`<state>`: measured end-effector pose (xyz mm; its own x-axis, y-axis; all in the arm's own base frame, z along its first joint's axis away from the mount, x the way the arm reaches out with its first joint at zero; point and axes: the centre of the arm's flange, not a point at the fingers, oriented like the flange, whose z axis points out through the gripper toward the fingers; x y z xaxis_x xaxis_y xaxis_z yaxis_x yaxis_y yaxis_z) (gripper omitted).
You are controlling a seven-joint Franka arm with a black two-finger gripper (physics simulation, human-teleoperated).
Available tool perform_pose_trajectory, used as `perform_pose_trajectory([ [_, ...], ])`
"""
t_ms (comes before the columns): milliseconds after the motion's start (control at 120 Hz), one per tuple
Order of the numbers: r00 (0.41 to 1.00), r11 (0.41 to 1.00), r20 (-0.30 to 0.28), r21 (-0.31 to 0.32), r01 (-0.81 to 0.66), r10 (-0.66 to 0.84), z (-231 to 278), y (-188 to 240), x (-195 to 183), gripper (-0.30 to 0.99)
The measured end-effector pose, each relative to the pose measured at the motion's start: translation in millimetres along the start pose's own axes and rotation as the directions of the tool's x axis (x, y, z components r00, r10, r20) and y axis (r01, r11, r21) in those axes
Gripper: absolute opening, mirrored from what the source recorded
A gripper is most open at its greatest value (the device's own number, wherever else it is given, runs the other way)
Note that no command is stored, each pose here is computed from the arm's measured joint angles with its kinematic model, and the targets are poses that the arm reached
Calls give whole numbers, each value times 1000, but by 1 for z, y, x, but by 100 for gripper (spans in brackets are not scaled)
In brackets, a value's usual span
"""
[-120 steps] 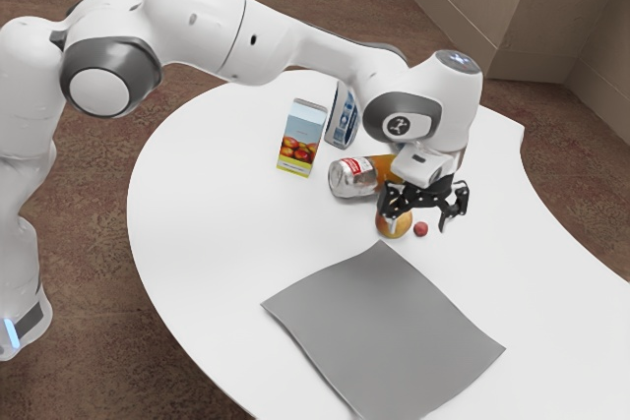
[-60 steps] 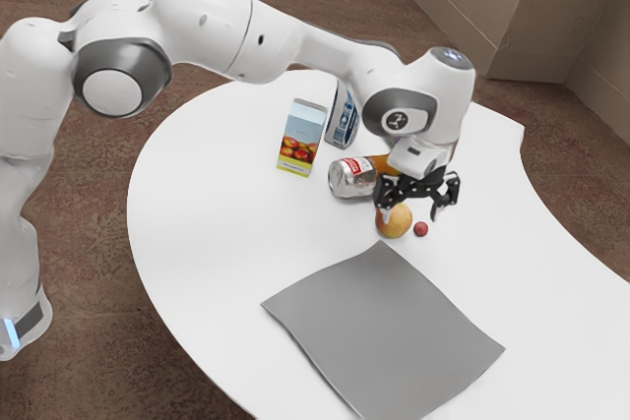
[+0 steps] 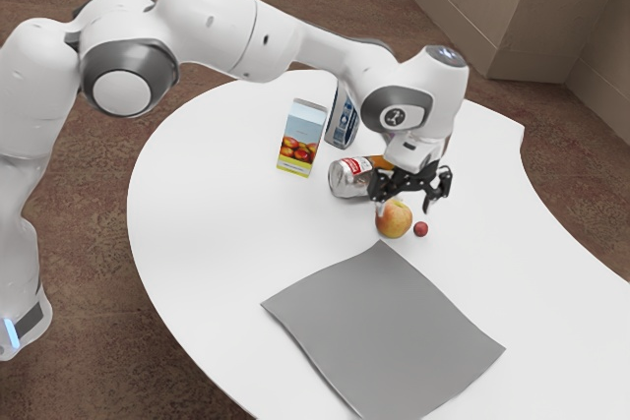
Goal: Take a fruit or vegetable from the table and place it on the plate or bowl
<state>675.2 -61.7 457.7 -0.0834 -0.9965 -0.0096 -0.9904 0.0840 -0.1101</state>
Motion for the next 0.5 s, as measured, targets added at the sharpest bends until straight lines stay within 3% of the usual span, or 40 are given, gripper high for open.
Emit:
perform_pose_trajectory([
  [500,1000,999,10,-33,8,-7,25,-2,-8,69],
])
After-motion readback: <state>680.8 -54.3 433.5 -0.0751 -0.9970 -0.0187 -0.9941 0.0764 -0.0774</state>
